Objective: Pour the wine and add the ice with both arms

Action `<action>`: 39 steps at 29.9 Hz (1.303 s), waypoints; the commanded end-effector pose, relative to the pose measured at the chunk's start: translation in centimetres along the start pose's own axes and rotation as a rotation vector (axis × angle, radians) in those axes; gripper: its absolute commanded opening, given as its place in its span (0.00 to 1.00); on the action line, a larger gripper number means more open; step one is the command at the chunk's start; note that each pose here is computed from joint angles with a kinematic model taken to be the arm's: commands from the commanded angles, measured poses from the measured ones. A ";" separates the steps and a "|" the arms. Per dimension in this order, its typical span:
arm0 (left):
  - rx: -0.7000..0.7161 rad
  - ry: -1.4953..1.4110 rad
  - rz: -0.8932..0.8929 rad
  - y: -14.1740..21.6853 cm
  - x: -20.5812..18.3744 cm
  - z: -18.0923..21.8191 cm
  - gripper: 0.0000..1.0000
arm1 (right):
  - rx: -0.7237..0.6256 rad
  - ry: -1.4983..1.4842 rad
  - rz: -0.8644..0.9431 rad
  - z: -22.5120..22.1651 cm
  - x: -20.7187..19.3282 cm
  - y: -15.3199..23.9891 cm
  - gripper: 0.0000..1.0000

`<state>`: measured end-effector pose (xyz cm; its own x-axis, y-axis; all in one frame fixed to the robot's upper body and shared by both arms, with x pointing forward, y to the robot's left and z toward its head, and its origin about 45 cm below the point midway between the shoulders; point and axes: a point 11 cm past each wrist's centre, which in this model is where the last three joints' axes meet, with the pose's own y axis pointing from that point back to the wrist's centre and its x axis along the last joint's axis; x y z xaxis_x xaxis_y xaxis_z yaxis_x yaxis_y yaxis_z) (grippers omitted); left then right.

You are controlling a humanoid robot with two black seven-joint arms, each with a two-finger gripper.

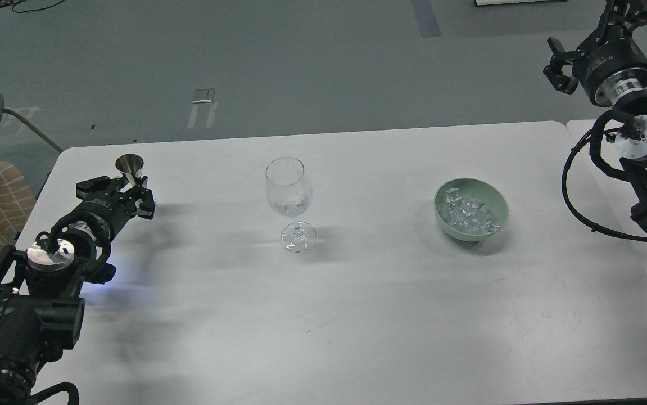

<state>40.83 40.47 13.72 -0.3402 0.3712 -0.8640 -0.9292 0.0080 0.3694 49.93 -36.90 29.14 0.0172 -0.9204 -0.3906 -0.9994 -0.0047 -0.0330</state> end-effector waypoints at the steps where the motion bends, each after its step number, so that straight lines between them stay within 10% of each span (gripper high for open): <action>1: 0.000 0.000 0.000 0.0 0.0 0.0 0.41 | 0.000 0.000 -0.002 0.0 0.0 0.0 1.00; 39: -0.027 -0.015 -0.055 0.0 -2.4 1.6 0.86 | 0.004 -0.004 -0.005 -0.1 -0.3 -0.2 1.00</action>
<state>41.83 40.85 15.95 -0.2928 0.3793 -0.8777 -0.9474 0.0087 0.3198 50.08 -36.67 29.38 0.0219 -0.9191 -0.3934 -0.9992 -0.0074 -0.0382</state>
